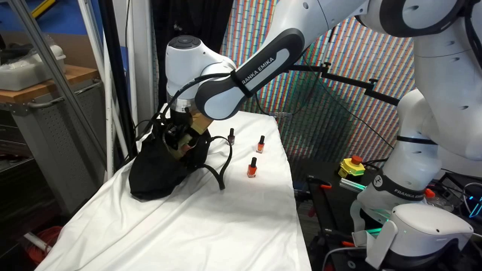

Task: Pick up all the nail polish on the table and put them in the bag

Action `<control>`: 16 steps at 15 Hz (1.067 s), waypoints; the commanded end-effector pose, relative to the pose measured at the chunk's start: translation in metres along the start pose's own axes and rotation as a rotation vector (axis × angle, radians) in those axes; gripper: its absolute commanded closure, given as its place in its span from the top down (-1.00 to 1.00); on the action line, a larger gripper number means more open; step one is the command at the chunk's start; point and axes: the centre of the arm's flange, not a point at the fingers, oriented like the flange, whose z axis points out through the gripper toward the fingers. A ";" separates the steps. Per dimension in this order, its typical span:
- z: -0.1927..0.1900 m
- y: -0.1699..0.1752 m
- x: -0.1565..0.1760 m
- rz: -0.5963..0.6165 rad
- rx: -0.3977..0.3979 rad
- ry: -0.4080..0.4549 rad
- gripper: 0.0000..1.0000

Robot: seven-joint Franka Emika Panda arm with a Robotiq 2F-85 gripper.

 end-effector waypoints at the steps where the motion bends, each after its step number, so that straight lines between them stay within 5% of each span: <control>1: -0.026 -0.001 -0.020 -0.015 -0.020 0.001 1.00; 10: -0.096 -0.008 -0.116 -0.114 -0.015 -0.128 1.00; 16: -0.121 -0.084 -0.188 -0.242 0.011 -0.186 1.00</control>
